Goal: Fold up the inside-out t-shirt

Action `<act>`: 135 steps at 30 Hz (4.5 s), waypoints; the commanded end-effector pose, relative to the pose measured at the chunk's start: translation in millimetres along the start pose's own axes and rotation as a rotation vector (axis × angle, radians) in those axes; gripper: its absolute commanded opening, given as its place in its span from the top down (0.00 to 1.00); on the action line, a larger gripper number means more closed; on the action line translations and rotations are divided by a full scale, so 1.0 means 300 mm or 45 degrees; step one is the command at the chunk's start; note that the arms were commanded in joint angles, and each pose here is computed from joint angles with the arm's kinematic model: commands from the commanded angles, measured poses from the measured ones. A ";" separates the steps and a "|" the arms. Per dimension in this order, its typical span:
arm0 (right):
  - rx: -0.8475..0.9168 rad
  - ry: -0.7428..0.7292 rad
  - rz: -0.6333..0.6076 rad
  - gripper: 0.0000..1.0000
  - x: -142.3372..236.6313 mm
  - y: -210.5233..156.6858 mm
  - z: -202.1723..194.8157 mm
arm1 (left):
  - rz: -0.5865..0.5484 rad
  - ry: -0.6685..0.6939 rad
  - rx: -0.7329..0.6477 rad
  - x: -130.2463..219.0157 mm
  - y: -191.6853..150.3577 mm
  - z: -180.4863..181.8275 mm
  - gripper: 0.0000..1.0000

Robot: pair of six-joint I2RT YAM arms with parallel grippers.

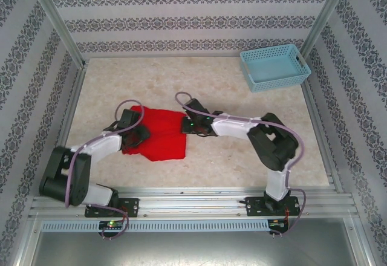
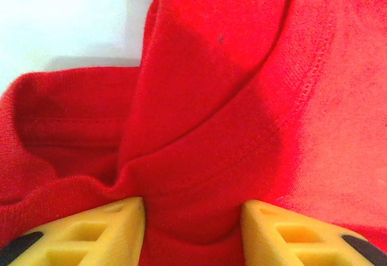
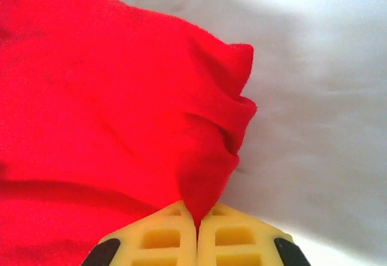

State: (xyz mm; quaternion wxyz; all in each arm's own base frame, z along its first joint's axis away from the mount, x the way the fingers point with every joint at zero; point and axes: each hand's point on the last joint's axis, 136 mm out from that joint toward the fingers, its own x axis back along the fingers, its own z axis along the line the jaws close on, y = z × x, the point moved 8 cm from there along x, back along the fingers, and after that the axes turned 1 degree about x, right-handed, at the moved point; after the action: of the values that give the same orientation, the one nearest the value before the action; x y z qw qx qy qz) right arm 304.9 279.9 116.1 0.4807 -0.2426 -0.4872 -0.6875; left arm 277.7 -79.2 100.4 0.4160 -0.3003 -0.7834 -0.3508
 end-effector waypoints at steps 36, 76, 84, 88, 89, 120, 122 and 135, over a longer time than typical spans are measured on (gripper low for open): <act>-0.045 -0.252 -0.028 0.43 0.158 -0.148 -0.258 | 0.077 -0.378 -0.051 -0.009 -0.104 -0.279 0.43; -0.319 -0.122 -0.021 0.28 0.028 0.253 -0.413 | 0.131 -0.132 -0.452 -0.148 0.195 -0.530 0.30; -0.341 -0.161 0.013 0.31 -0.073 0.292 -0.425 | 0.104 -0.162 -0.467 -0.174 0.236 -0.592 0.51; -0.326 -0.176 0.002 0.38 -0.091 0.311 -0.430 | 0.087 -0.179 -0.480 -0.169 0.252 -0.614 0.65; -0.317 -0.152 0.002 0.43 -0.095 0.316 -0.422 | 0.081 -0.192 -0.484 -0.164 0.255 -0.621 0.69; -0.090 -0.128 -0.109 0.60 0.005 0.369 -0.315 | 0.038 0.111 -0.361 0.065 0.111 -0.298 0.53; -0.087 -0.133 -0.110 0.59 0.006 0.368 -0.313 | 0.075 0.113 -0.377 0.039 0.097 -0.289 0.55; -0.080 -0.143 -0.110 0.55 0.008 0.362 -0.312 | 0.196 -0.039 -0.456 -0.033 0.069 -0.363 0.48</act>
State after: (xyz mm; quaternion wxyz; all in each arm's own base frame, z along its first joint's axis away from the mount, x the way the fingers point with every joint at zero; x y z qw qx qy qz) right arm 415.8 184.6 112.9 0.4218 -0.2886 -0.4855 -0.7093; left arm 335.1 -143.5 129.7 0.4123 -0.4177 -0.6781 -0.4424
